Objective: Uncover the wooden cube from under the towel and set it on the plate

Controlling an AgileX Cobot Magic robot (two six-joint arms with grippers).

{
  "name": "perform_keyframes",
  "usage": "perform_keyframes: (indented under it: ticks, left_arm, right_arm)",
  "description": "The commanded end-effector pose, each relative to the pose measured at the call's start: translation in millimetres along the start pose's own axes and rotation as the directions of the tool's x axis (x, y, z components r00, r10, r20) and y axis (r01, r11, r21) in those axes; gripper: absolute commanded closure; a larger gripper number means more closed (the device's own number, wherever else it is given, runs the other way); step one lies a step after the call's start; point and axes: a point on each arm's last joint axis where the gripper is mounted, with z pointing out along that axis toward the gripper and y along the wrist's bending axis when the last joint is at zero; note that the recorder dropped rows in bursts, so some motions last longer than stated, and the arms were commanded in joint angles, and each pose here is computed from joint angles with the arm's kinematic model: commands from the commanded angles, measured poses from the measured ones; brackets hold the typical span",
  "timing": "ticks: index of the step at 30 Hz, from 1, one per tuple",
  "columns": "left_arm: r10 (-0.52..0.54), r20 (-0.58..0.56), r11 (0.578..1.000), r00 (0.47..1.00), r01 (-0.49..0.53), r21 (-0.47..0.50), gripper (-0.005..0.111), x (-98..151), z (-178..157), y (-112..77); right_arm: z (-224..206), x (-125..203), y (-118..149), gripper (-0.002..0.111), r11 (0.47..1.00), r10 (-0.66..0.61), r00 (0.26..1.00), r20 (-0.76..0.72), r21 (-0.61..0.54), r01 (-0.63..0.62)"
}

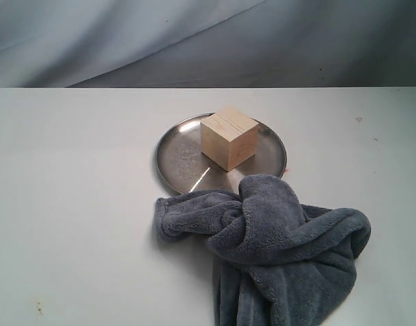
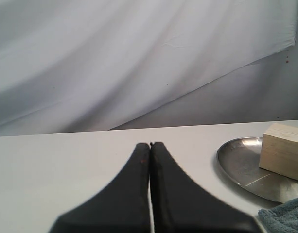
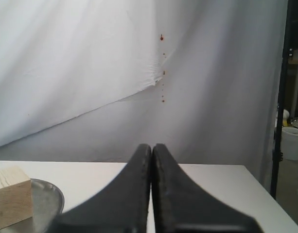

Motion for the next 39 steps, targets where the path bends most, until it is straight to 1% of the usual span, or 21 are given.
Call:
perform_keyframes:
  ticks: [1,2,3,6,9,11,13,17,39]
  left_arm:
    - [-0.005,0.011,1.000,1.000,0.005,-0.003,0.107,0.3,-0.1,0.2]
    - [-0.005,0.011,1.000,1.000,0.005,-0.003,0.107,0.3,-0.1,0.2]
    - [-0.005,0.011,1.000,1.000,0.005,-0.003,0.107,0.3,-0.1,0.2]
    - [-0.005,0.011,1.000,1.000,0.005,-0.003,0.107,0.3,-0.1,0.2]
    - [-0.005,0.011,1.000,1.000,0.005,-0.003,0.107,0.3,-0.1,0.2]
    - [-0.005,0.011,1.000,1.000,0.005,-0.003,0.107,0.3,-0.1,0.2]
    - [-0.005,0.011,1.000,1.000,0.005,-0.003,0.107,0.3,-0.1,0.2]
    - [-0.005,0.011,1.000,1.000,0.005,-0.003,0.107,0.3,-0.1,0.2]
    - [-0.005,0.011,1.000,1.000,0.005,-0.003,0.107,0.3,-0.1,0.2]
  right_arm:
    - [0.0,5.9,-0.3,0.108,1.000,0.029,1.000,0.011,0.008,-0.029]
    - [0.0,6.0,-0.4,0.108,0.999,0.037,0.999,0.010,0.008,-0.037]
    - [0.0,8.3,0.0,0.108,1.000,0.026,1.000,-0.015,0.006,-0.026]
    - [0.0,8.1,-0.1,0.108,1.000,-0.003,1.000,-0.014,0.005,0.003]
    - [0.0,8.6,0.0,0.108,1.000,0.019,1.000,-0.019,0.005,-0.019]
    - [-0.3,14.0,0.9,0.108,1.000,-0.012,0.997,-0.078,-0.005,0.012]
    - [-1.0,20.1,1.8,0.108,0.995,-0.100,0.985,-0.143,-0.030,0.097]
    - [-0.5,16.5,1.3,0.108,0.995,-0.101,0.989,-0.104,-0.020,0.100]
    - [-0.5,16.5,1.3,0.108,0.995,-0.102,0.989,-0.104,-0.020,0.100]
